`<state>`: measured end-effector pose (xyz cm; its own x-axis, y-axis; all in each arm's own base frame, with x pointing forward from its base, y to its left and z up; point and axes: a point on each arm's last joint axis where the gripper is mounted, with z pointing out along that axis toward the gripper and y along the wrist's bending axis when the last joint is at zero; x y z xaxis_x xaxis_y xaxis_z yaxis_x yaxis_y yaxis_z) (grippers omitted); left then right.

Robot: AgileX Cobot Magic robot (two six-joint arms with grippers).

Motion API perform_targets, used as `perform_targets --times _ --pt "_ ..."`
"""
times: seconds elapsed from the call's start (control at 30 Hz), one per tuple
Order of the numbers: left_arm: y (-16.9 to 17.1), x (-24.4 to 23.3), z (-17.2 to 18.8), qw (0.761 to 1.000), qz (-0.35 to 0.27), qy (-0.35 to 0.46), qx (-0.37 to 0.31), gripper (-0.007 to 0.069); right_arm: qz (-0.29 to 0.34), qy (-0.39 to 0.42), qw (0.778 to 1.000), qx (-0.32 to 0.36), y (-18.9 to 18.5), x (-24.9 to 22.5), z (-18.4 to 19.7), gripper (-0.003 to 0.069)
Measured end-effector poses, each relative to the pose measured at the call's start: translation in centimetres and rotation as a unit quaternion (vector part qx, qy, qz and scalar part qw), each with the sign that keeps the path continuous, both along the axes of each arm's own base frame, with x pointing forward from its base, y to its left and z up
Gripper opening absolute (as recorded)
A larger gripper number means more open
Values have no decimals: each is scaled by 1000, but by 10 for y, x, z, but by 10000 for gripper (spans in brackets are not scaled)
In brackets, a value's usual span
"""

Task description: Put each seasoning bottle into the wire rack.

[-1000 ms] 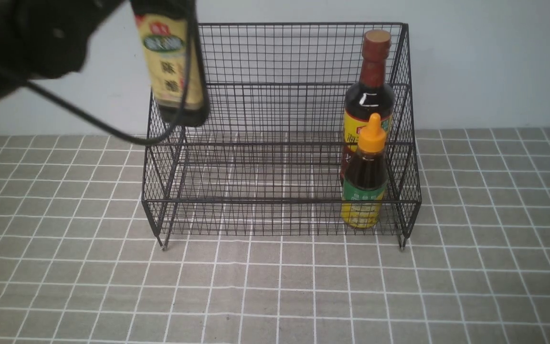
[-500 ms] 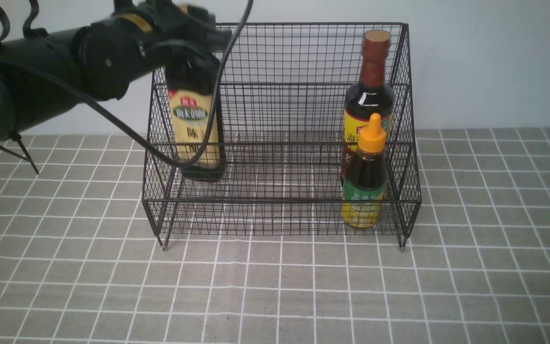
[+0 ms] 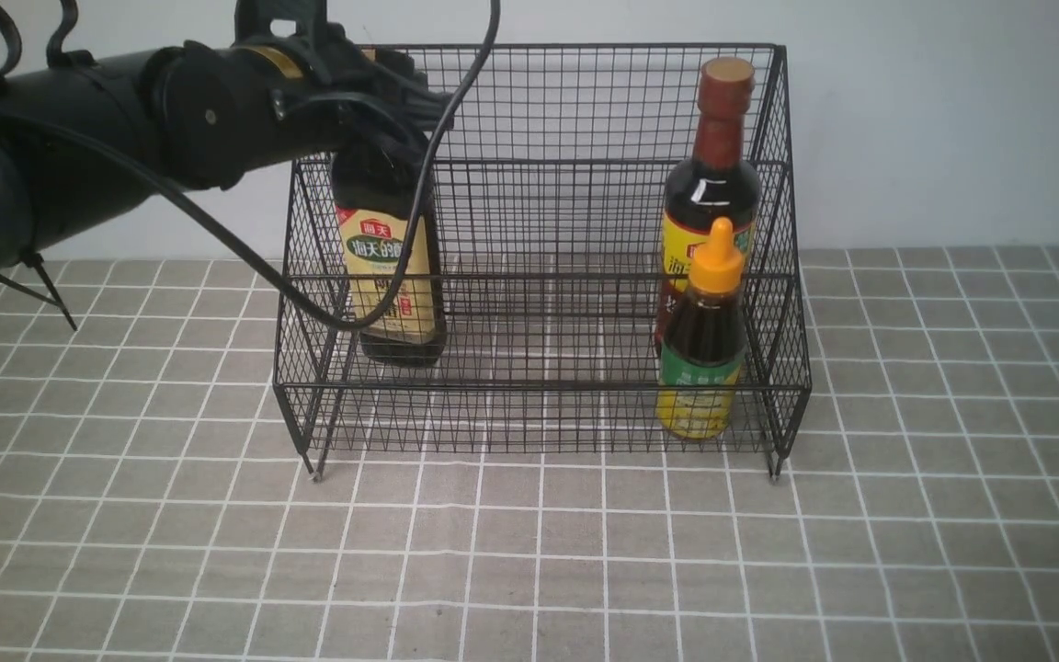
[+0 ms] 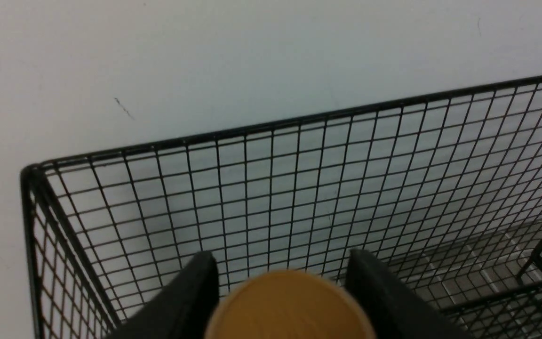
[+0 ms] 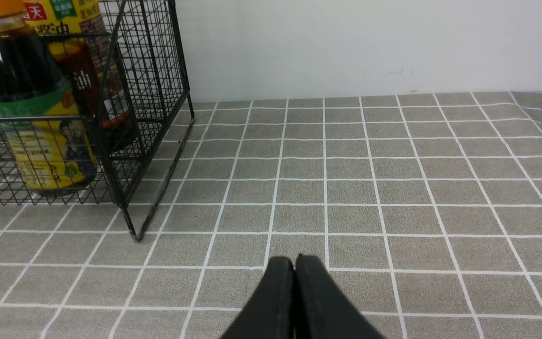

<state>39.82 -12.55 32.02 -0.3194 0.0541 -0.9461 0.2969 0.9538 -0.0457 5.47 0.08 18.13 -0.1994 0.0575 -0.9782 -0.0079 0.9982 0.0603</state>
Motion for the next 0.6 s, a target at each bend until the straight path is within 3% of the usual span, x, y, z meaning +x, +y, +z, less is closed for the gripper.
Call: perform_targets --times 0.47,0.6 --pt "9 -31 55 998 -4 -56 -16 374 0 0 1000 0 0 0 0 -13" --pt "17 -66 88 999 -22 -48 -12 300 0 0 1000 0 0 0 0 -13"
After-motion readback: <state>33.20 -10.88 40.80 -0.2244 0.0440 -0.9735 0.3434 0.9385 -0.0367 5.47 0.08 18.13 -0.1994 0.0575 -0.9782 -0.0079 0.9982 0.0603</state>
